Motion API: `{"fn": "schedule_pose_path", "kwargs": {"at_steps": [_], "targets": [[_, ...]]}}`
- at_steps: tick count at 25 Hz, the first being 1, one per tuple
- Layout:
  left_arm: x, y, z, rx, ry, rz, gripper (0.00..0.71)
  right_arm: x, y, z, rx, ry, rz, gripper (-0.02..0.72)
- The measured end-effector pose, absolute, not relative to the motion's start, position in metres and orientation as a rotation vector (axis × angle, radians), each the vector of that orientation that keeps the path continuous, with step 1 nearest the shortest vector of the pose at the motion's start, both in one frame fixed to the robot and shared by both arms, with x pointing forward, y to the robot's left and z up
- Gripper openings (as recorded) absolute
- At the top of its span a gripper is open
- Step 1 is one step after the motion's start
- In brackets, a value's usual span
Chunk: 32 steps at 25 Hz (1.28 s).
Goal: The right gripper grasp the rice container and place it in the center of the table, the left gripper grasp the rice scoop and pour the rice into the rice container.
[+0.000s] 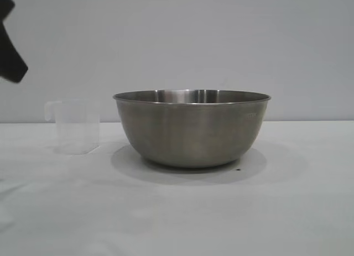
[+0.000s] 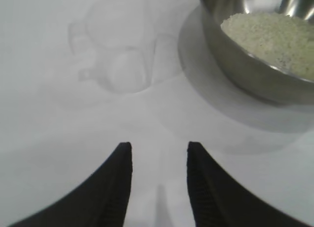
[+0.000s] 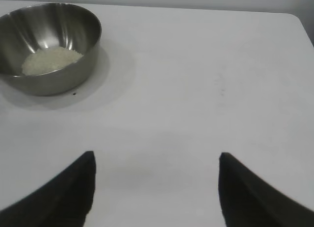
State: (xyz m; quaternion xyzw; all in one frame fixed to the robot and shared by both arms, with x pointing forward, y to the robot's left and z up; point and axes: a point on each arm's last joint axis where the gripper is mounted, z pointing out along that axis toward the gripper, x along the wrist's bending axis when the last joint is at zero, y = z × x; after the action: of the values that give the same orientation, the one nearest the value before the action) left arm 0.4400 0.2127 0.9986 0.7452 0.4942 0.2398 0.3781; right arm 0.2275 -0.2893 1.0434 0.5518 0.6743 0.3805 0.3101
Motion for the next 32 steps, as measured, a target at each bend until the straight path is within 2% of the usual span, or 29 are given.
{"fn": "schedule_pose_path", "kwargs": {"at_steps": [2,7,8,17,22,32], "targets": [[0.439,0.213,1.006,1.908,1.262,0.607,0.471,0.228,-0.289,1.043,1.457,1.781,1.005,0.450],[0.431,0.215,1.030,1.932,1.245,0.598,0.467,0.228,-0.289,1.043,1.457,1.781,1.005,0.450],[0.428,0.216,1.036,1.935,1.235,0.601,0.508,0.228,-0.289,1.043,1.457,1.781,1.005,0.450],[0.368,0.241,1.086,1.903,1.135,0.658,0.493,0.228,-0.289,1.043,1.457,1.781,1.005,0.450],[0.324,0.260,1.093,1.927,1.120,0.660,0.493,0.228,-0.289,1.043,1.457,1.781,1.005,0.450],[0.257,0.291,1.089,1.945,1.104,0.685,0.493,0.228,-0.289,1.043,1.457,1.781,1.005,0.450]]}}
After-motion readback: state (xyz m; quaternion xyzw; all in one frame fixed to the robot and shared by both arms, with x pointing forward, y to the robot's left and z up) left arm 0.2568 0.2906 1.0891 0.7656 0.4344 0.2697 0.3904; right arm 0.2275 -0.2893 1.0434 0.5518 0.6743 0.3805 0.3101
